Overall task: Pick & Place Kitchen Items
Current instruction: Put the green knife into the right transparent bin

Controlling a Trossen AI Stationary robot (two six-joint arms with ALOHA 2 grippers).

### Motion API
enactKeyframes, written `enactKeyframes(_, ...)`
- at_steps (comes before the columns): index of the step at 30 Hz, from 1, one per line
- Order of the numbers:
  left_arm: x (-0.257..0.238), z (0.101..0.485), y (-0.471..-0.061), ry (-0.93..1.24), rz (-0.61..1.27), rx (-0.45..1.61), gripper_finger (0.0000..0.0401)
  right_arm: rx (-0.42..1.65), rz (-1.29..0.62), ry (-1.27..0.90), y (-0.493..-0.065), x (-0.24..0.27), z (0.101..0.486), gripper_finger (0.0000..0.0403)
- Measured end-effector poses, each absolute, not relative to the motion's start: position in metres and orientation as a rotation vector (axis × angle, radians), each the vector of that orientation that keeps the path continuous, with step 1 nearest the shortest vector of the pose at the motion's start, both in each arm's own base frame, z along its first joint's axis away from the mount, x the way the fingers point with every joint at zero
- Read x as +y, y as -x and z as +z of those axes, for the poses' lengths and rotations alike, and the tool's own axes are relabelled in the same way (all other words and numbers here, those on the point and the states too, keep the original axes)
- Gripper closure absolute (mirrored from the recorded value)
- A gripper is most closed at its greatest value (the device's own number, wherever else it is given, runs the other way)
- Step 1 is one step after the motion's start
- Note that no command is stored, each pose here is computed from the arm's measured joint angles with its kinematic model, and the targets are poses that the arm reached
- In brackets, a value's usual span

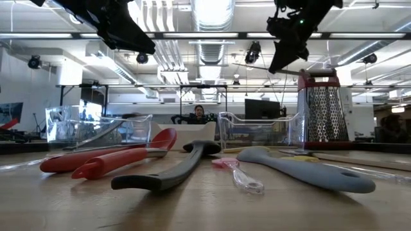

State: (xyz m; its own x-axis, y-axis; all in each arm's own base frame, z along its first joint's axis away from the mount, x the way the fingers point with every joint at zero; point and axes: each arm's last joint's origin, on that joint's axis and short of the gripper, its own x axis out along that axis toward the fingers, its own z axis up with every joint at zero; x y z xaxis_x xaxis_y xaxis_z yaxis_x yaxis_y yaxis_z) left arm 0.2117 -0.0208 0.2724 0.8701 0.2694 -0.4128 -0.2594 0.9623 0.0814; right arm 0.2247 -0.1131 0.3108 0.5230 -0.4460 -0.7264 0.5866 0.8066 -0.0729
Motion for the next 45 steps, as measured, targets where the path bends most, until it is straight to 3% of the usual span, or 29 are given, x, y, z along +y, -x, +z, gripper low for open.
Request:
enactKeyframes(12,-0.021,0.272,-0.212,-0.024,0.276,0.435,0.0233,1.013,-0.573,-0.169,-0.251,-0.185,0.297,0.0364)
enactKeyframes(24,-0.021,0.272,-0.212,-0.030,0.275,0.436,0.0233,1.322,-0.465,-0.179,-0.270,-0.222,0.249,0.0364)
enactKeyframes(45,-0.021,0.272,-0.212,-0.045,0.272,0.438,0.0233,1.363,-0.407,-0.252,-0.277,-0.260,0.191,0.0364)
